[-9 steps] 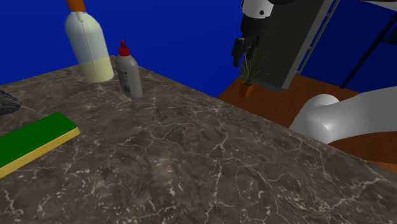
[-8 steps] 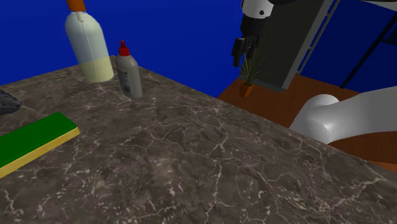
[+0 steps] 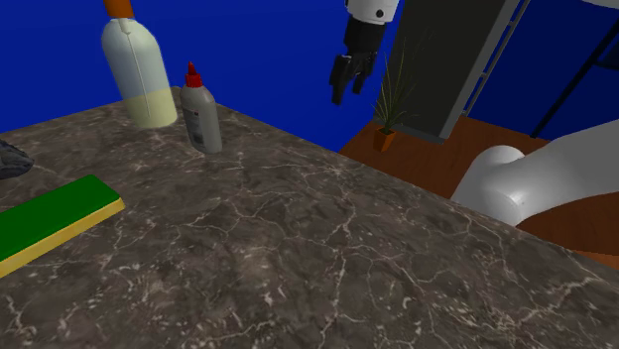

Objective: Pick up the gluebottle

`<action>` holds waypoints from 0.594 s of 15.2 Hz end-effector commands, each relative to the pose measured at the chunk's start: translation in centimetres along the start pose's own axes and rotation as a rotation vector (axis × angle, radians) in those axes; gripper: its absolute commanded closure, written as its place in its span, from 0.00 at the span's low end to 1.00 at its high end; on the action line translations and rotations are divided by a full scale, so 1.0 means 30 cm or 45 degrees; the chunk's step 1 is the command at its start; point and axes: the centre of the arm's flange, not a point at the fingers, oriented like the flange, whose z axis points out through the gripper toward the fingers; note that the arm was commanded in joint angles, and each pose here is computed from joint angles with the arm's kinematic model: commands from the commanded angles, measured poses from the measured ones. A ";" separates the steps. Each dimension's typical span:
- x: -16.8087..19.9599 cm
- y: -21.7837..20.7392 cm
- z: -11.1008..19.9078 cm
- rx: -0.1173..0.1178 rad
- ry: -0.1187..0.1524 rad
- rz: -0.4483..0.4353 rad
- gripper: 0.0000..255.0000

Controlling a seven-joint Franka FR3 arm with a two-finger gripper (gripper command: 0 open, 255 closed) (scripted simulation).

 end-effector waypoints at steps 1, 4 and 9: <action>0.026 -0.062 -0.003 0.038 0.018 -0.033 0.00; 0.069 -0.160 -0.017 0.093 0.044 -0.082 0.00; 0.130 -0.324 -0.050 0.184 0.089 -0.165 0.00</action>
